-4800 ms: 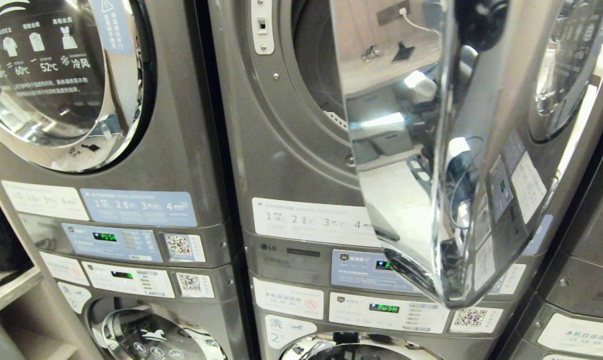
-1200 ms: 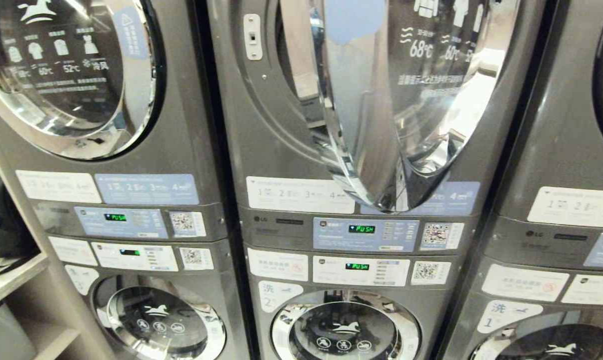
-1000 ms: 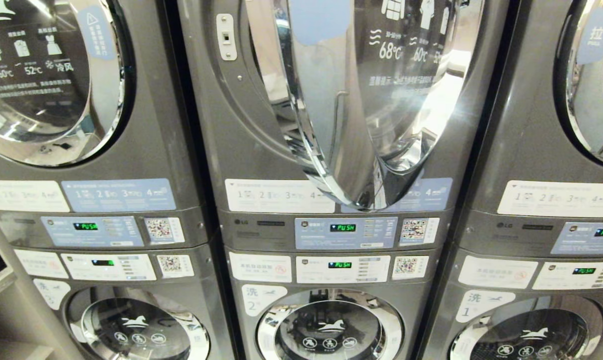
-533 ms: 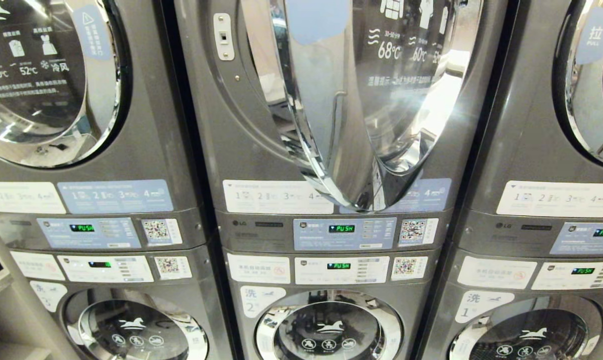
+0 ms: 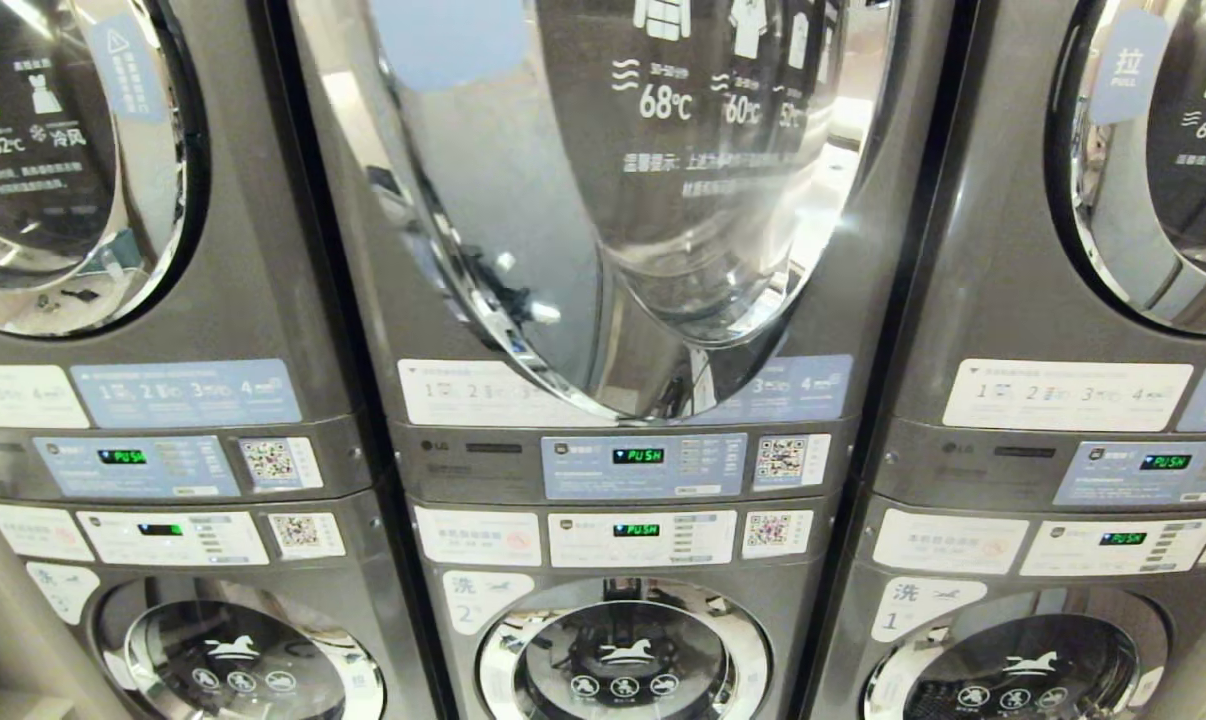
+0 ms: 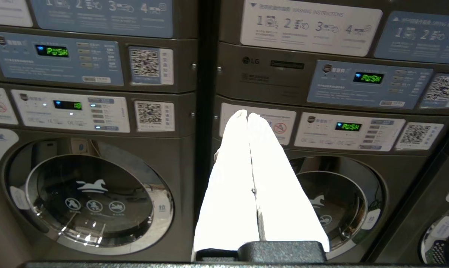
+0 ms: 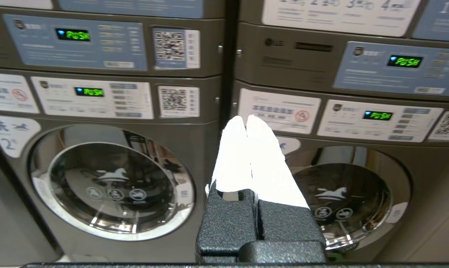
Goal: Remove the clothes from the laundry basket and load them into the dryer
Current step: Open the dryer
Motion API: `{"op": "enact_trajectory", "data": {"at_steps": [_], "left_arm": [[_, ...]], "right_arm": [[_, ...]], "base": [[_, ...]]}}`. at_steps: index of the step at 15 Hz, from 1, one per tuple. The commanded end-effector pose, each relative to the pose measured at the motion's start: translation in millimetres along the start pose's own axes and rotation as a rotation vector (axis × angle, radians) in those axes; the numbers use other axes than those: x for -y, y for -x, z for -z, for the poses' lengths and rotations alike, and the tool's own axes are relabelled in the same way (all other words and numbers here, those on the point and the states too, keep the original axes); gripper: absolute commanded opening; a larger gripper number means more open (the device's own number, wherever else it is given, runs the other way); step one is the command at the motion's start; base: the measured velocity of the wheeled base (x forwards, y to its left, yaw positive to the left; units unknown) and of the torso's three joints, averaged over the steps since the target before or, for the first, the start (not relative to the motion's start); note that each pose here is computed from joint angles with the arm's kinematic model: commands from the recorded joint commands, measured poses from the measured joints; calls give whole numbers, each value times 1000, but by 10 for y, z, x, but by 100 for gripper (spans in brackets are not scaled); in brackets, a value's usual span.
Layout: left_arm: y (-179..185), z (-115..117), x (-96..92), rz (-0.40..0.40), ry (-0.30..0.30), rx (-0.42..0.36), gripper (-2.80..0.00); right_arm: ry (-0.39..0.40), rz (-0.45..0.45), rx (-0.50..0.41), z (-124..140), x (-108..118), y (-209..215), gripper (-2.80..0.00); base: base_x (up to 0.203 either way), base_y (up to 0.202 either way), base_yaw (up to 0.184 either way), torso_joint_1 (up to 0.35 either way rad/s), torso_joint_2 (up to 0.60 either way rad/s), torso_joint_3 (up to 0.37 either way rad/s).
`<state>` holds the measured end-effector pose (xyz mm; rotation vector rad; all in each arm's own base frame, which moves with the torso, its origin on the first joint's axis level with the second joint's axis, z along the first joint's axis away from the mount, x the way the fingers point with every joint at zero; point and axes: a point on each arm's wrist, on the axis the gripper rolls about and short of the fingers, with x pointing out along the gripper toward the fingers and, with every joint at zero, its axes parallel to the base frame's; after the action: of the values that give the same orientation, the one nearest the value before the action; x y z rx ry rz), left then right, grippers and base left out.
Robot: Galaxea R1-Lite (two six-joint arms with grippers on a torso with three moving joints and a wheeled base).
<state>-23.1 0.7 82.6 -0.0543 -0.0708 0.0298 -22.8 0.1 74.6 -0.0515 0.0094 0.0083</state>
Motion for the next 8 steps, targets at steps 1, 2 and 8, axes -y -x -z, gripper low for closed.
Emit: {"op": "enact_trajectory", "data": {"at_steps": [1, 2, 8], "left_arm": [[-13, 60, -3, -2, 0, -21, -280], [-13, 60, -3, -2, 0, -21, -280], [-13, 60, -3, -2, 0, -21, -280]], "right_arm": [[2, -1, 0, 0, 0, 0, -280], [2, -1, 0, 0, 0, 0, -280], [1, -1, 0, 0, 0, 0, -280]], "base": [[0, -191, 2, 2, 2, 7], [0, -193, 4, 4, -1, 4], [0, -197, 1, 4, 1, 2]]}}
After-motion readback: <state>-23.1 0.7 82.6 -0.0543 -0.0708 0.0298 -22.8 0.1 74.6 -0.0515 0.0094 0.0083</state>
